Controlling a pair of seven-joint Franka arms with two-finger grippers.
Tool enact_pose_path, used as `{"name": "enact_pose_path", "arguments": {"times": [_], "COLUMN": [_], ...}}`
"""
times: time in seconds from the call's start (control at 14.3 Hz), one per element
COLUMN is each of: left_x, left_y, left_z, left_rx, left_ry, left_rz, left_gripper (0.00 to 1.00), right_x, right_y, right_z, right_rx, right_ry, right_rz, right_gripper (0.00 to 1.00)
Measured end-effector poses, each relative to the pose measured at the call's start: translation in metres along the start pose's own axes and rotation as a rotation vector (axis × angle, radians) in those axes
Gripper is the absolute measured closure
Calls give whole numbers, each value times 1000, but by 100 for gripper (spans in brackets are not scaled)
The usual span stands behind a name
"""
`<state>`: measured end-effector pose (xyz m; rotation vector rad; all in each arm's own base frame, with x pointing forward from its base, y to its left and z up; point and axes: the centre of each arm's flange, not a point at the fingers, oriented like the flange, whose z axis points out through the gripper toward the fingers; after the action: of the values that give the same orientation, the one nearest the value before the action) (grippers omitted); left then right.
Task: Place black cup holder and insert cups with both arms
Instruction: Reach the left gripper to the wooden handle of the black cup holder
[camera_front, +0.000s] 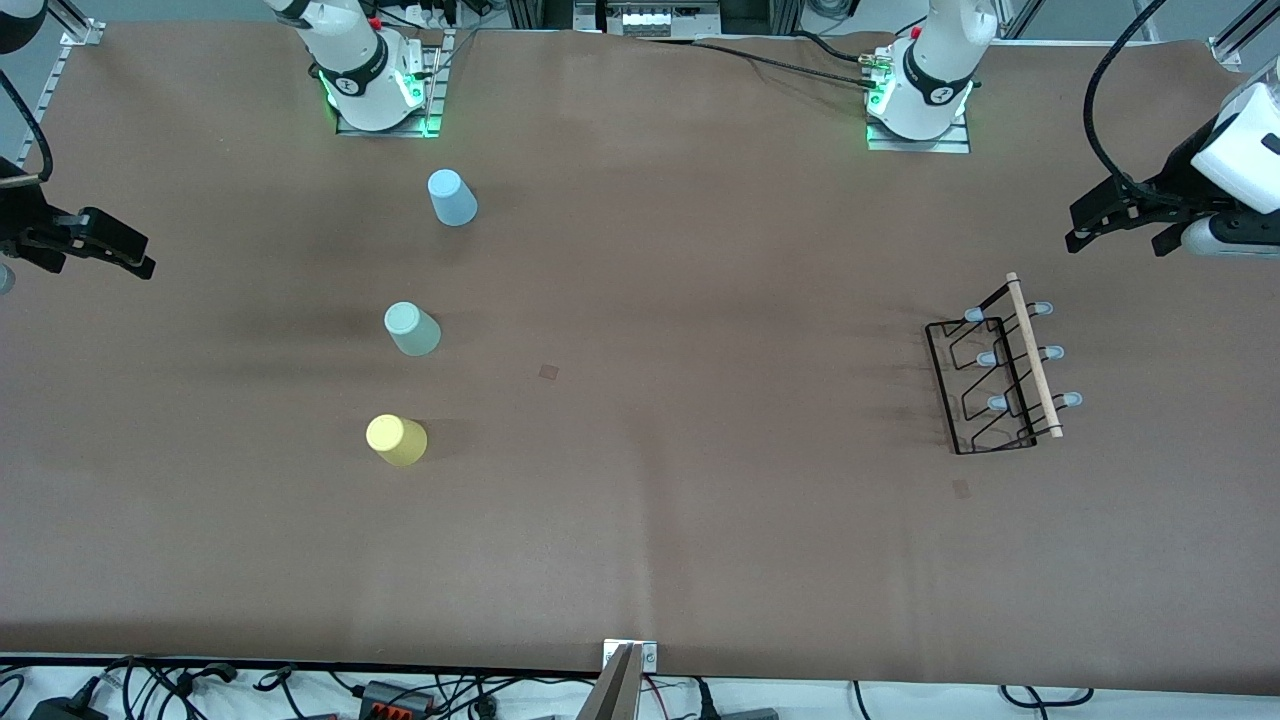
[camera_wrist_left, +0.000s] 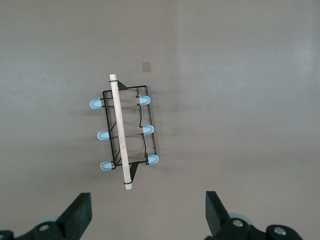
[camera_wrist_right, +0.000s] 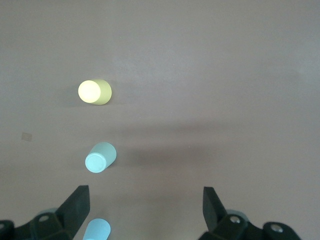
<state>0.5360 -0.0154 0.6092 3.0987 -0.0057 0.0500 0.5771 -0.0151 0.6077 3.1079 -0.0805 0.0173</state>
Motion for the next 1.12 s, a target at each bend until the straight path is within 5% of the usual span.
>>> {"name": "enact_pose_path", "arguments": {"times": [0.56, 0.84, 1.12], "left_x": [-1, -14, 18], "left_y": [-1, 2, 0], "left_z": [1, 17, 51], "left_rx": [0, 3, 4], "left_ry": [-10, -198, -291], "left_rz": [-1, 4, 0], "left_gripper": [0, 0, 0], "right_x": [-2, -3, -3], "right_y": [-7, -10, -11], "right_z": [1, 2, 3], "right_rx": [1, 1, 1], "right_ry": [-13, -24, -26], "right_rz": [-12, -18, -18], "right_gripper": [0, 0, 0]}}
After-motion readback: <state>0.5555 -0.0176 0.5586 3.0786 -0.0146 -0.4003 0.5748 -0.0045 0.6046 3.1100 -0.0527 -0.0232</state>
